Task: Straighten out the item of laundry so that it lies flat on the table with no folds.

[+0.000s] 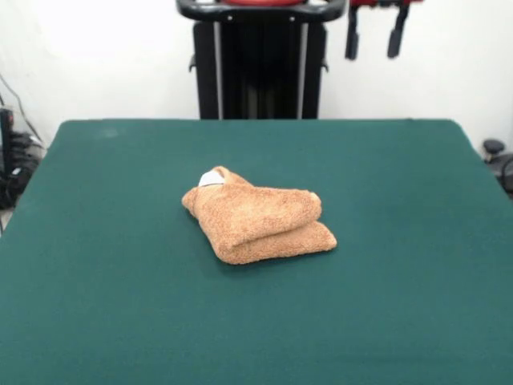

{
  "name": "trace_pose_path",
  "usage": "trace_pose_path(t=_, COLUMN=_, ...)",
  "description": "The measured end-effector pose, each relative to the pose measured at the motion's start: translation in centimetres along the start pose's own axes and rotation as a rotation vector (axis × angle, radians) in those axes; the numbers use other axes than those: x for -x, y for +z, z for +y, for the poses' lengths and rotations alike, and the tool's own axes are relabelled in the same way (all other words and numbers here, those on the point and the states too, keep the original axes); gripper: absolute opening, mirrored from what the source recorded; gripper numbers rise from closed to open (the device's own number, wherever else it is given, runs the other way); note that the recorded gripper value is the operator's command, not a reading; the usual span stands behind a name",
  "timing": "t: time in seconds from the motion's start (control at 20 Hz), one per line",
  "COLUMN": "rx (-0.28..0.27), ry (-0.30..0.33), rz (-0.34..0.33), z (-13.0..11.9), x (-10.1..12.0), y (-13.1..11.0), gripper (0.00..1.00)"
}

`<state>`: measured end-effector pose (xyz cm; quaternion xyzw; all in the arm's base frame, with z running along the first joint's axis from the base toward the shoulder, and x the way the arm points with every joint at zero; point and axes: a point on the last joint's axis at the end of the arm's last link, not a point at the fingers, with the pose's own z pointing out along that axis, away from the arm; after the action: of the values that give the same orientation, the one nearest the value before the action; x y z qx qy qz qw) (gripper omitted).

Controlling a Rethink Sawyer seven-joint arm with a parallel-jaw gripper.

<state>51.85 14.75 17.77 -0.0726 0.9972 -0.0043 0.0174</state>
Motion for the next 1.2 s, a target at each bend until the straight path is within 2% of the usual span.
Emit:
trace_pose_path(t=0.4, rx=-0.002, ry=0.022, rz=0.005, z=-2.0, x=3.7, y=6.1, gripper=1.00)
trace_pose_path(t=0.85, rx=-0.001, ry=0.068, rz=0.032, z=-5.5, x=7.4, y=13.8, gripper=1.00)
trace_pose_path(t=1.2, rx=-0.016, ry=0.072, rz=0.023, z=-6.9, x=10.1, y=18.2, gripper=1.00)
